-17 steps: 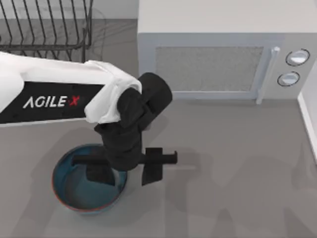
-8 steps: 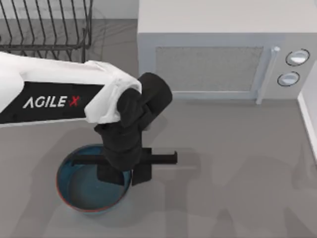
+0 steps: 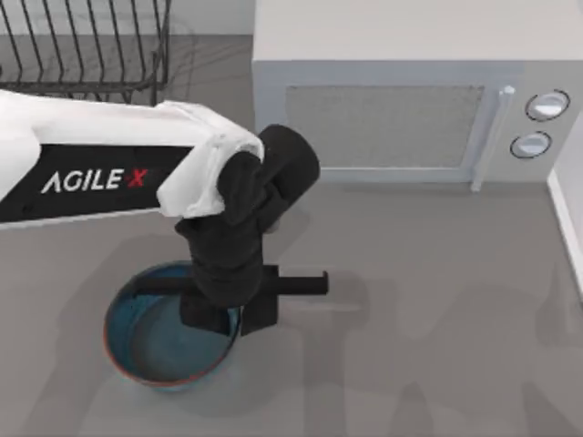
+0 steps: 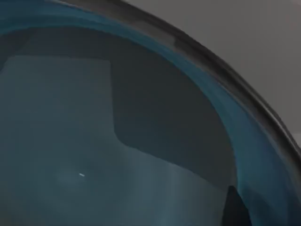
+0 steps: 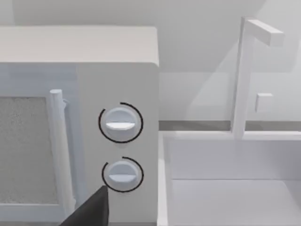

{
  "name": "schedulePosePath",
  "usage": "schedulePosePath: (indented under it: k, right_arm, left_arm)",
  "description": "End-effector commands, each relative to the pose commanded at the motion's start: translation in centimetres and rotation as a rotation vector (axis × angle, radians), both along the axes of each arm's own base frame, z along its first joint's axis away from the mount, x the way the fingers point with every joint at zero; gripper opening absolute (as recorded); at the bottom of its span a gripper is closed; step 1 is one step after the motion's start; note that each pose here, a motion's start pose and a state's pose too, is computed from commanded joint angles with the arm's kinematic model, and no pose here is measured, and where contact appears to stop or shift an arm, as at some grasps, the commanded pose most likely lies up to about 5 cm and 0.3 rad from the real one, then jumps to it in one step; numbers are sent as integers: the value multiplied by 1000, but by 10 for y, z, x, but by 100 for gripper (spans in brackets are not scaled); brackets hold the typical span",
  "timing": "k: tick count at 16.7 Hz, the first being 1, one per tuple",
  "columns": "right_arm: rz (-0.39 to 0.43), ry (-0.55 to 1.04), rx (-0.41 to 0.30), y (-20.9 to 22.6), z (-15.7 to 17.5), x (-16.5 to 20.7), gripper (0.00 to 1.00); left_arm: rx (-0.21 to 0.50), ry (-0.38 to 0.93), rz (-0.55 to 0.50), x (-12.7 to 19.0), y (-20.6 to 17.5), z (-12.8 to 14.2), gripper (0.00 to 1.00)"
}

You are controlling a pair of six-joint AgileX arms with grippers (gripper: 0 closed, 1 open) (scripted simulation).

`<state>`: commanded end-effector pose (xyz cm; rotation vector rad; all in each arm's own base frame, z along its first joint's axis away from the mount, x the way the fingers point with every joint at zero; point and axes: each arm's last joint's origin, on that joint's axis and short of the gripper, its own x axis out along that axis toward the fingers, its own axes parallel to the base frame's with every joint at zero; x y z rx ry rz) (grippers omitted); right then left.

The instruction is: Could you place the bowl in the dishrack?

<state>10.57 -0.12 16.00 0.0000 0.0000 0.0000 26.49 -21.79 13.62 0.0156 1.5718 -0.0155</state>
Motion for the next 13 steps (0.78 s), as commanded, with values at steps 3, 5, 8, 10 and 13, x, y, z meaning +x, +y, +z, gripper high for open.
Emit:
schedulePosePath:
  k: [3, 5, 8, 10, 13]
  right_arm:
    - [0, 0, 0, 0, 0, 0, 100]
    - [0, 0, 0, 0, 0, 0, 100]
    - [0, 0, 0, 0, 0, 0, 100]
    - [0, 0, 0, 0, 0, 0, 100]
    - [0, 0, 0, 0, 0, 0, 100]
  left_arm:
    - [0, 1, 4, 9, -8, 31, 0]
    - [3, 5, 6, 13, -12, 65, 0]
    - [19, 22, 4, 11, -10, 122, 0]
    - [13, 15, 2, 6, -6, 156, 0]
    - [1, 1, 0, -1, 2, 188, 0]
